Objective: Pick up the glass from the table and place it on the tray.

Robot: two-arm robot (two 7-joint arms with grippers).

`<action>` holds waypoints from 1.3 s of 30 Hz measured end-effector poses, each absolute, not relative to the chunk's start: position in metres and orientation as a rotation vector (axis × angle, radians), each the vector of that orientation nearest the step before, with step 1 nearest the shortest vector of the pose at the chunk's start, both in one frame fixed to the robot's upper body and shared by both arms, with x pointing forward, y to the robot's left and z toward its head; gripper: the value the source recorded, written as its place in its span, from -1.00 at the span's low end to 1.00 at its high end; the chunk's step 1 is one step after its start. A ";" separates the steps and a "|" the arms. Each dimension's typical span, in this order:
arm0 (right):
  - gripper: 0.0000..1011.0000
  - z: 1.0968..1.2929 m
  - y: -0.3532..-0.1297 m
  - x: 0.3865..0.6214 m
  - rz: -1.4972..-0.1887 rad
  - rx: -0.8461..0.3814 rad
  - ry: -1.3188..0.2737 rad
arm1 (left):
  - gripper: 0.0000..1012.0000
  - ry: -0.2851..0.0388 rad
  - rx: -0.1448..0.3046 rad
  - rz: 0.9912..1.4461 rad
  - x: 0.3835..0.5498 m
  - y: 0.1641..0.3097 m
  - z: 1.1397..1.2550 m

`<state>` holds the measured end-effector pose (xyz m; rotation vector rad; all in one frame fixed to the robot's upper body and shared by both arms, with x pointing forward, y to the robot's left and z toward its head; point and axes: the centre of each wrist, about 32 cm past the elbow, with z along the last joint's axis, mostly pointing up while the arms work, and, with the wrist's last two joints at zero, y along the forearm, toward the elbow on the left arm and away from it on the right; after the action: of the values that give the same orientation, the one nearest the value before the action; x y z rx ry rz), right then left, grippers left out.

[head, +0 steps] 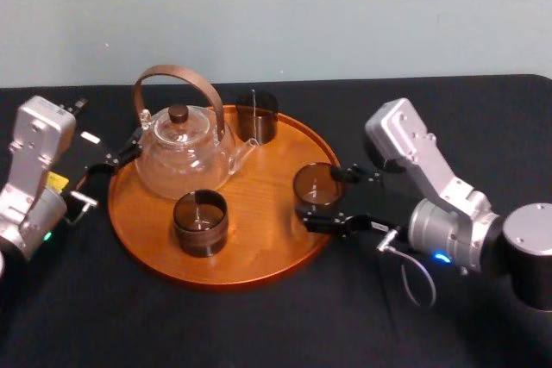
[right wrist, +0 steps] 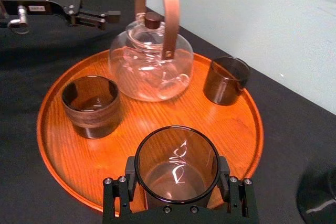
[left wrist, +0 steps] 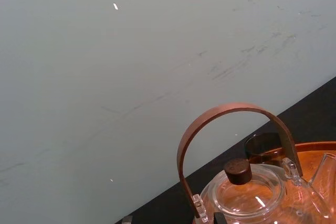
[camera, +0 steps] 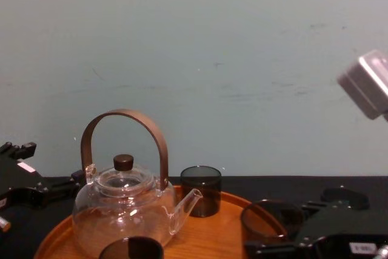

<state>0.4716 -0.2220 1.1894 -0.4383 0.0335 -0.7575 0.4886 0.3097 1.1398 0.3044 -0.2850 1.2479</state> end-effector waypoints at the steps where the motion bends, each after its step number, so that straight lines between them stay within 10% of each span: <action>1: 0.79 1.190 -0.220 0.472 -0.754 -0.440 0.032 | 0.98 -0.285 0.304 1.248 0.489 0.310 1.140; 39: 0.79 1.162 -0.183 0.493 -0.698 -0.429 0.030 | 0.98 -0.285 0.304 1.248 0.489 0.310 1.140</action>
<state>0.4925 -0.1832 1.1620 -0.4292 0.0303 -0.6979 0.4886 0.3097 1.1398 0.3045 -0.2851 1.2480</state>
